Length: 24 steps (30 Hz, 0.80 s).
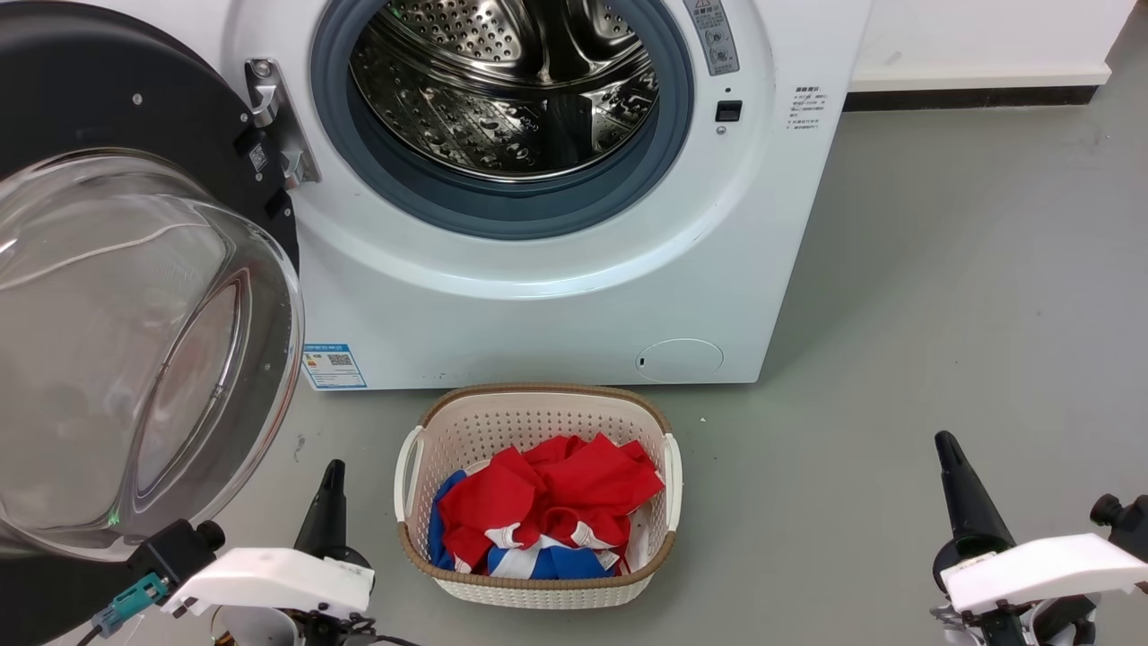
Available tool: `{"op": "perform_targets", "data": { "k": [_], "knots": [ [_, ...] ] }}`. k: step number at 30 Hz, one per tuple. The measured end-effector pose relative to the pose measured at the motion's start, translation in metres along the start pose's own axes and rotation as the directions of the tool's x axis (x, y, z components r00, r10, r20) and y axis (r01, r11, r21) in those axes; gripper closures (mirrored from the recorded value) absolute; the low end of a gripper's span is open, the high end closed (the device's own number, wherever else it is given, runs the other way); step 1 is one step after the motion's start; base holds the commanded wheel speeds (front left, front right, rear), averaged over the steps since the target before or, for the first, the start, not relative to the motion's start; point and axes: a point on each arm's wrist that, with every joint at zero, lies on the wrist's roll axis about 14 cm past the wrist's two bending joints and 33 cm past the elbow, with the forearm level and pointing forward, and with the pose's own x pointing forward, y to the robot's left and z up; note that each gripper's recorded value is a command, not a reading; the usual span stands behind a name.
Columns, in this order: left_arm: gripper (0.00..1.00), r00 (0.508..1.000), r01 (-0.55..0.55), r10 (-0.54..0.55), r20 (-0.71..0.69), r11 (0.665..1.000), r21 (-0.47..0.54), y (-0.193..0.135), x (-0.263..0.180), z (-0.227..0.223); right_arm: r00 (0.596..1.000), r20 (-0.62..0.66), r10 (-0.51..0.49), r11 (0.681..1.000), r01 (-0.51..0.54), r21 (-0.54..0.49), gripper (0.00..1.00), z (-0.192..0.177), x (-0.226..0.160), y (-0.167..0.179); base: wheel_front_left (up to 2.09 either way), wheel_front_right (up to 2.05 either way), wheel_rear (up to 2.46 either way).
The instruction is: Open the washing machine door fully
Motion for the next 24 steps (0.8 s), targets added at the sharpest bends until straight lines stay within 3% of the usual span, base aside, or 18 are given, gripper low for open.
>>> {"op": "perform_targets", "data": {
  "k": [16, 24],
  "knots": [
    [1.00, 1.000, 0.010, -0.009, 0.008, 0.985, -0.174, -0.002, 0.001, 0.007, 1.000, 0.008, 0.003, 0.983, -0.004, 0.183, 1.00, 0.002, 0.005, 0.001, 0.00, 0.00, 0.00],
    [1.00, 1.000, 0.017, -0.014, 0.014, 0.964, -0.267, -0.002, 0.001, 0.012, 1.000, 0.008, 0.003, 0.960, -0.005, 0.279, 1.00, 0.003, 0.006, 0.001, 0.00, 0.00, 0.00]
  ]
}}
